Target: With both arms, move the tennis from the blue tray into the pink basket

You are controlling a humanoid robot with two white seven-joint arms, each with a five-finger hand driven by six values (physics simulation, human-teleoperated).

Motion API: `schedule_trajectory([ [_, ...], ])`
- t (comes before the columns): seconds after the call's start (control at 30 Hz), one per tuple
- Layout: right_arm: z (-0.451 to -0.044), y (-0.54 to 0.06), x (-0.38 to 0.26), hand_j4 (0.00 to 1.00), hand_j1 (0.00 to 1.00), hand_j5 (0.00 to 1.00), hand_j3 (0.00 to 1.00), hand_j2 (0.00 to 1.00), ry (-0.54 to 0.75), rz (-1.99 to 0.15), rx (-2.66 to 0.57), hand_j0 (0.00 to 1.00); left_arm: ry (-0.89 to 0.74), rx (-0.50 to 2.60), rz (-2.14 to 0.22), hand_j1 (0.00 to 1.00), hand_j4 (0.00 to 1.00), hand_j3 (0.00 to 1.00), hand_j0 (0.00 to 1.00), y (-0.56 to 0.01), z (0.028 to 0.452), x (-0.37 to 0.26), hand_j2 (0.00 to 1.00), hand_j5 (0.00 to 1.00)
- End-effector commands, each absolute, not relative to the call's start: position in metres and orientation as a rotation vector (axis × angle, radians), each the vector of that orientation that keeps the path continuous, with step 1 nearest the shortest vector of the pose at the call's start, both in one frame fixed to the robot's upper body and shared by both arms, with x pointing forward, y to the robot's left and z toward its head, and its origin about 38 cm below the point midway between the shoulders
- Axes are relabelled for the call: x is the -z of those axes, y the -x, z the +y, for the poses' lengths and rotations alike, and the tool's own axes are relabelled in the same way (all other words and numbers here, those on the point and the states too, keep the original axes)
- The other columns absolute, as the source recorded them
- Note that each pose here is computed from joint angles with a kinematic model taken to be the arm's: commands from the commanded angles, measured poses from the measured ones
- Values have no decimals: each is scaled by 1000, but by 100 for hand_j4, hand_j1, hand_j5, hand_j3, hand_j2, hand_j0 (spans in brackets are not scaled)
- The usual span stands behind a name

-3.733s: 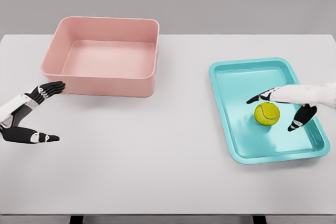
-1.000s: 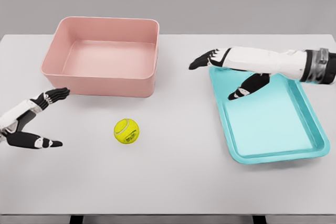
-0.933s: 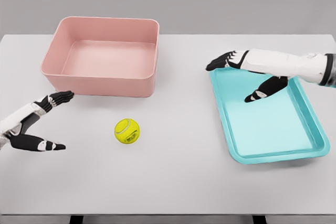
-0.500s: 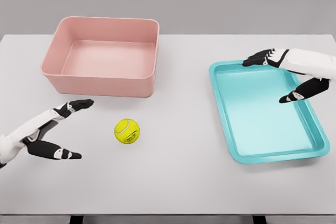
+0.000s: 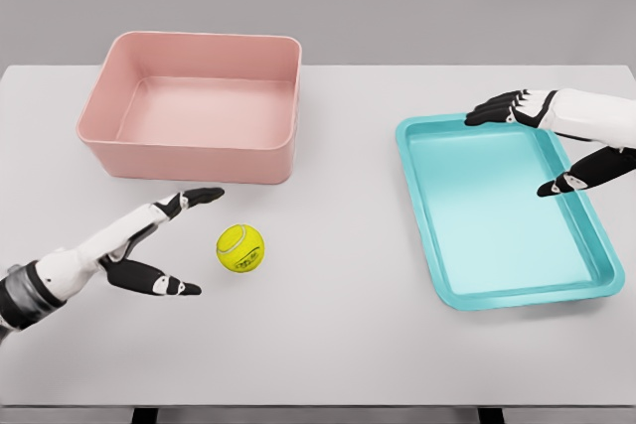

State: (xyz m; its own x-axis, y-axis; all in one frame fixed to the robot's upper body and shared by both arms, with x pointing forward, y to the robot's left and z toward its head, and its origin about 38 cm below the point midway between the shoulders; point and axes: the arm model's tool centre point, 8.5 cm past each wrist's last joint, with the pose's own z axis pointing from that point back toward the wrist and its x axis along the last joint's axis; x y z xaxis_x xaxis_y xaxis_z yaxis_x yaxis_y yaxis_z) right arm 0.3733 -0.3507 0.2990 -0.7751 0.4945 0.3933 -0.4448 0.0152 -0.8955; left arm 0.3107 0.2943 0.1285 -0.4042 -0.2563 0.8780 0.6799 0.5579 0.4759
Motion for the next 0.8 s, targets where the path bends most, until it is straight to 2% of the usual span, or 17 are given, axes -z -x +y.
schedule_trajectory([
  [0.0,-349,-373,-299,100,100,100,100,100,42,-1647,-1823,100,364,1051,-1674,100,100,100,100,-311,287,-121,100,100],
  [0.5,-341,-368,-296,100,100,100,100,100,13,-1656,-1838,100,428,976,-1609,100,100,100,100,-324,254,-100,100,100],
  [0.77,-342,-368,-296,100,100,100,100,100,14,-1653,-1838,100,397,992,-1584,100,100,100,100,-330,250,-89,100,100],
])
